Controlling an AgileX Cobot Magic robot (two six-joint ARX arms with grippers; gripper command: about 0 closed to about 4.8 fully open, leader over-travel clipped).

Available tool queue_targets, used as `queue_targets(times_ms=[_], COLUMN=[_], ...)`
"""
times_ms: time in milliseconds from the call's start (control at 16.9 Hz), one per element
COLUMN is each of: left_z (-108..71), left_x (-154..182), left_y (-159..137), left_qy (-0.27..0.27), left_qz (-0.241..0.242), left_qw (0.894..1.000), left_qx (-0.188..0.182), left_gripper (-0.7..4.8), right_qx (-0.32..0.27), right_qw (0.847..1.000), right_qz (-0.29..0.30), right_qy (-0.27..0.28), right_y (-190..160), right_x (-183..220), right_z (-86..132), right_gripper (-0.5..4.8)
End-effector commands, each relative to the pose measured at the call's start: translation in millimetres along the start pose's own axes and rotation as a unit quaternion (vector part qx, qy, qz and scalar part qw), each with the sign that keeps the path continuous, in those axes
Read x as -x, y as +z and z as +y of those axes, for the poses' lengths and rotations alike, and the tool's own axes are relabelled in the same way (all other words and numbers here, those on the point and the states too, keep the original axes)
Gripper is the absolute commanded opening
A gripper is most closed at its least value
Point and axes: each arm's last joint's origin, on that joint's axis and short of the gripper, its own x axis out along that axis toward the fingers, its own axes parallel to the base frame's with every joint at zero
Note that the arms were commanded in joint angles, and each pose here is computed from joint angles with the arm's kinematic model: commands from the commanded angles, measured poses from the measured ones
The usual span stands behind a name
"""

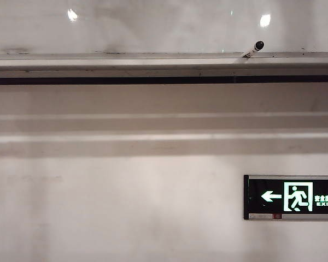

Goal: Wipe the whiteboard clean using the black magnetic whiteboard eraser attached to the whiteboard.

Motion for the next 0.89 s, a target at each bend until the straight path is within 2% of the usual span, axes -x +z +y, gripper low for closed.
queue_targets(times_ms=[59,296,532,887], left_z=[-2.0,-3.2,-3.2,-3.2], left_x=[2,1,1,0], left_y=[3,2,2,1], left_qy=[-0.033,-0.055,-0.055,-0.055], left_qz=[-0.013,-0.010,-0.010,-0.002], left_qw=[0.999,0.998,0.998,0.998], left_qx=[-0.001,0.000,0.002,0.003], left_gripper=[-0.06,-0.06,-0.06,-0.06], right_qx=[0.025,0.080,0.125,0.148], right_qw=[0.999,0.993,0.980,0.975], right_qz=[-0.042,-0.086,-0.144,-0.143], right_qy=[-0.006,-0.015,-0.054,-0.082], right_y=[7,-2,-12,-15], right_x=[-26,-76,-99,-117], right_z=[-3,-8,-11,-33], right_gripper=[2.65,2.66,2.64,2.64])
